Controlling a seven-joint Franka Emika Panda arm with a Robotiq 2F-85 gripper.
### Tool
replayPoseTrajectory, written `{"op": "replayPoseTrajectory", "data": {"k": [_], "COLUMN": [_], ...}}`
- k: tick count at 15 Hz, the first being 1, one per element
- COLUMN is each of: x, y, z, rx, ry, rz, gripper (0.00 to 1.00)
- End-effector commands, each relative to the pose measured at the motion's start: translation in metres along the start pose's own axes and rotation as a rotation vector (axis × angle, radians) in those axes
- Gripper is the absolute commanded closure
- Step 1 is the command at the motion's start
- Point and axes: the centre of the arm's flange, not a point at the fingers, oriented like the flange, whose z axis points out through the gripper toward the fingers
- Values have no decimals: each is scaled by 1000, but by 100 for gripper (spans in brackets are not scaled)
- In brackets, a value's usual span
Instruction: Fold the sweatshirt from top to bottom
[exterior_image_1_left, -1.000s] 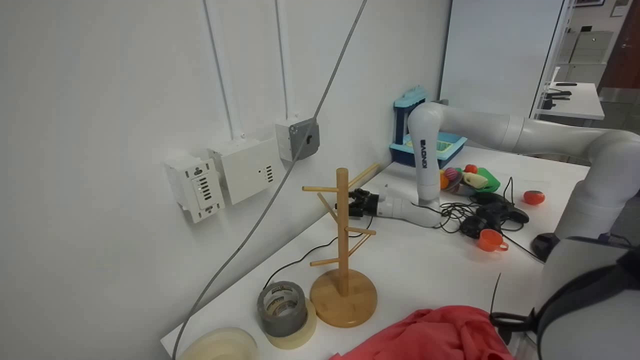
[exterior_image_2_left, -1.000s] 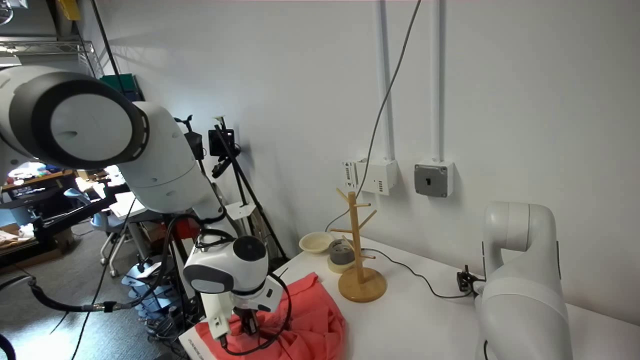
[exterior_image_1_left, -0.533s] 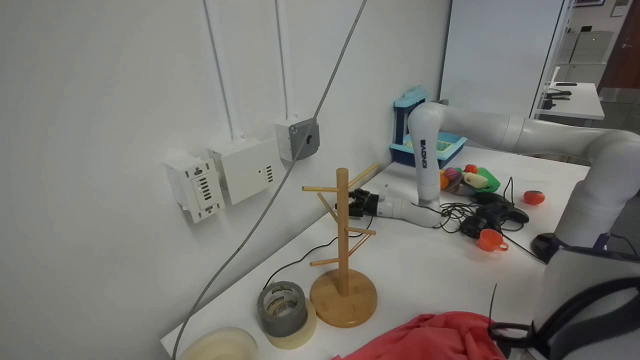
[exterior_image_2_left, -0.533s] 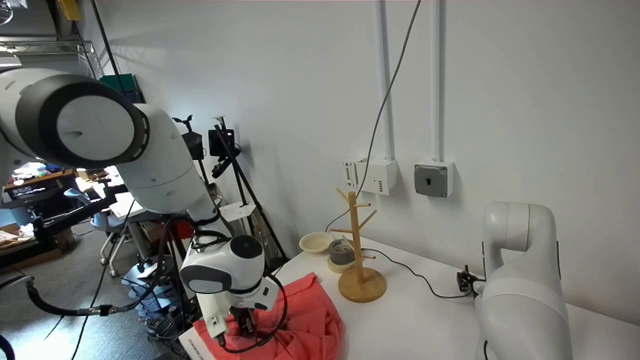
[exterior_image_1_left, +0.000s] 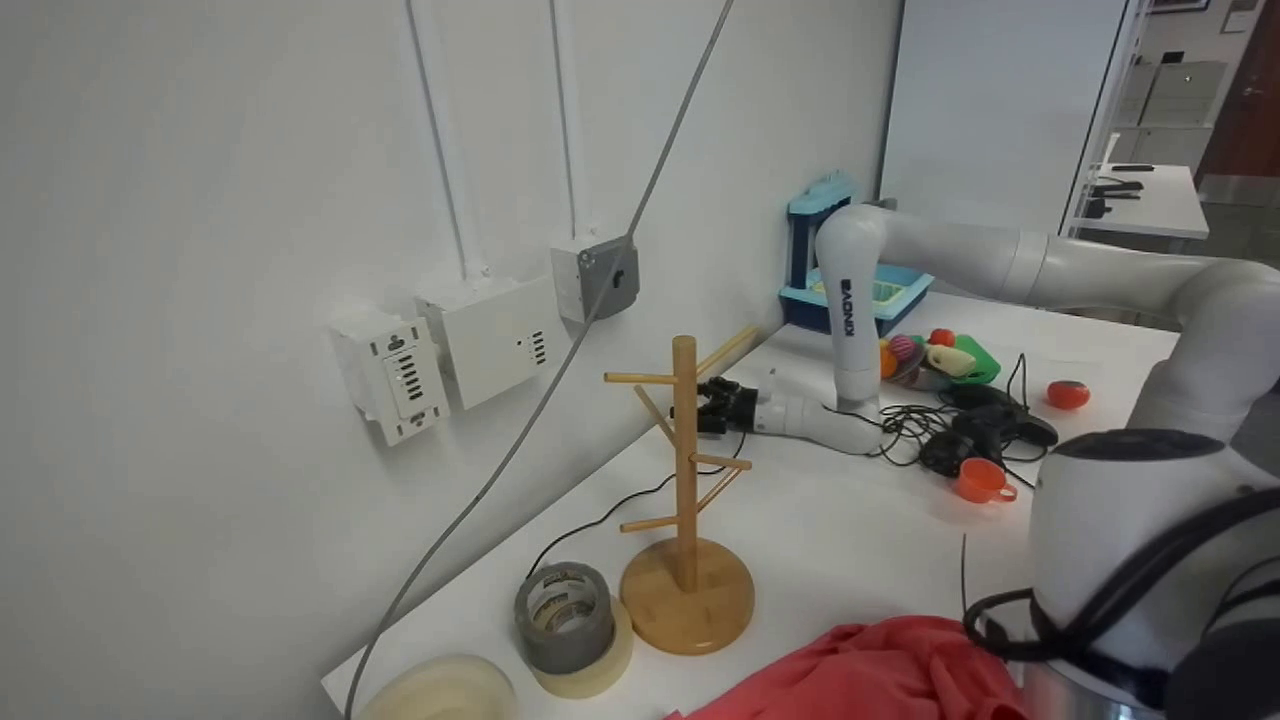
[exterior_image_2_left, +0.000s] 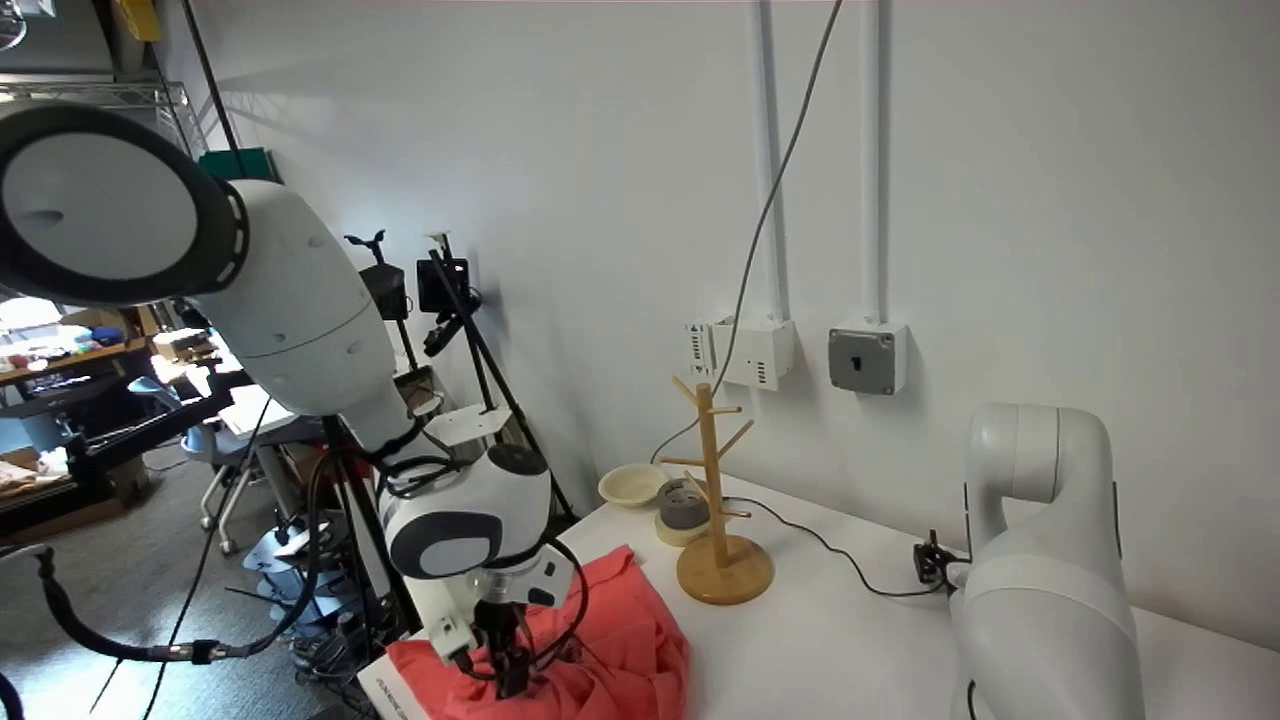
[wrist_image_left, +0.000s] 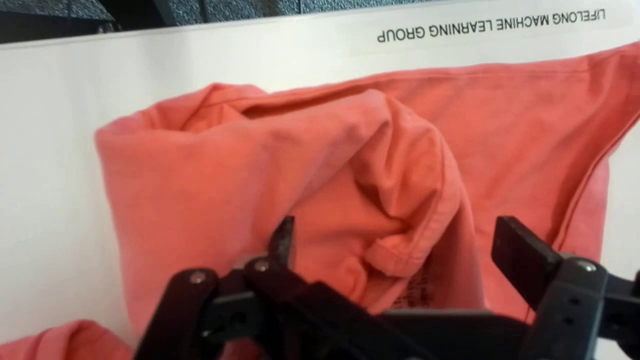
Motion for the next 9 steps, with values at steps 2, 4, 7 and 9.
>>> {"op": "replayPoseTrajectory", "data": {"k": [2, 4, 7, 9], "x": [3, 5, 19, 31], "y": [-5, -4, 18, 41], "z": [-41, -55, -79, -96], "rx": [-54, -72, -71, -53], "ry": [-32, -21, 65, 143], "rz": [5, 7, 38, 72], "gripper": [0, 0, 0, 0]}}
